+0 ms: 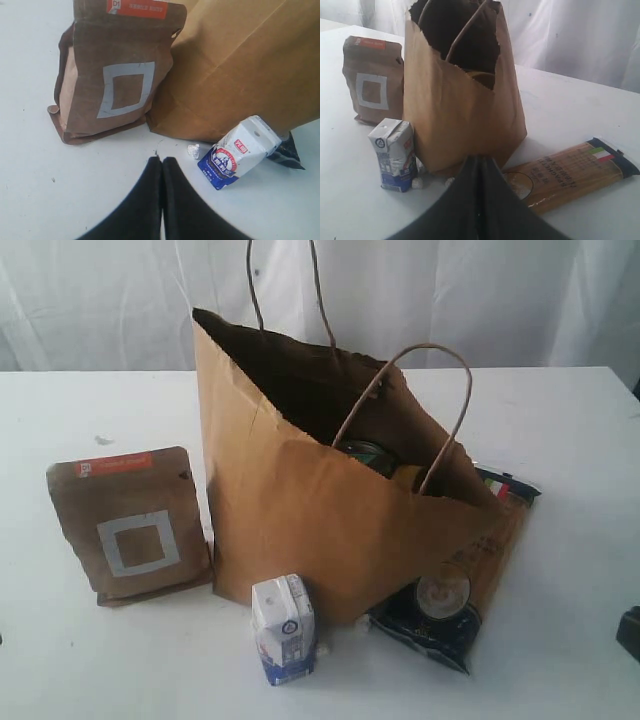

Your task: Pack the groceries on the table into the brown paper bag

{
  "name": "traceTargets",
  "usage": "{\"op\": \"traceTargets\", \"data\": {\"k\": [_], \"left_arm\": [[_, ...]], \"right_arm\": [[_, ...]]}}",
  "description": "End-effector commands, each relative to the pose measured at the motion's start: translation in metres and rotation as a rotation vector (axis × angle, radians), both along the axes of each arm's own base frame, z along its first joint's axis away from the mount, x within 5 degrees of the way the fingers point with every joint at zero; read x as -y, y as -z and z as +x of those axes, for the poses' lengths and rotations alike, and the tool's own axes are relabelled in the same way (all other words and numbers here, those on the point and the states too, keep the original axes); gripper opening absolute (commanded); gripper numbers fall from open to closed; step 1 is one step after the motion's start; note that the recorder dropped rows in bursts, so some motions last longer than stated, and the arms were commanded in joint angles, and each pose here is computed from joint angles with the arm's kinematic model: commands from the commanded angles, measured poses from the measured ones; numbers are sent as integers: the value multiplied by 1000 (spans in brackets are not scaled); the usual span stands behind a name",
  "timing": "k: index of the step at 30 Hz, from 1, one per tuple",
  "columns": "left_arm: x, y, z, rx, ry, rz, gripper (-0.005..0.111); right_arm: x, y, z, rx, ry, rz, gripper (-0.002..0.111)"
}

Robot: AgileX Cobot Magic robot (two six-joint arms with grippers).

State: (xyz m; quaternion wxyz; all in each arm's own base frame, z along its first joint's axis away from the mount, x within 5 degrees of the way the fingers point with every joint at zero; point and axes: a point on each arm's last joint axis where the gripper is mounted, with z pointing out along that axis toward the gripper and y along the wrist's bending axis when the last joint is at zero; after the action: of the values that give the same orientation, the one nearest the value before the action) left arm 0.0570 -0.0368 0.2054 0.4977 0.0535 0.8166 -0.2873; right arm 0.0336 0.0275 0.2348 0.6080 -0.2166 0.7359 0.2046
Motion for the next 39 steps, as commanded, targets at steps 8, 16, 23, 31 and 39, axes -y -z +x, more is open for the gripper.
{"op": "traceTargets", "data": {"k": [8, 16, 23, 31, 39], "left_arm": [[0, 0, 0, 10, 3, 0, 1], [5, 11, -8, 53, 196, 234, 1], [5, 25, -8, 358, 228, 303, 1], [-4, 26, -10, 304, 97, 235, 1], [-6, 25, -10, 327, 62, 249, 1]], "right_arm": [[0, 0, 0, 5, 6, 5, 0], [0, 0, 0, 5, 6, 5, 0], [0, 0, 0, 5, 6, 5, 0], [0, 0, 0, 5, 6, 5, 0], [0, 0, 0, 5, 6, 5, 0]]}}
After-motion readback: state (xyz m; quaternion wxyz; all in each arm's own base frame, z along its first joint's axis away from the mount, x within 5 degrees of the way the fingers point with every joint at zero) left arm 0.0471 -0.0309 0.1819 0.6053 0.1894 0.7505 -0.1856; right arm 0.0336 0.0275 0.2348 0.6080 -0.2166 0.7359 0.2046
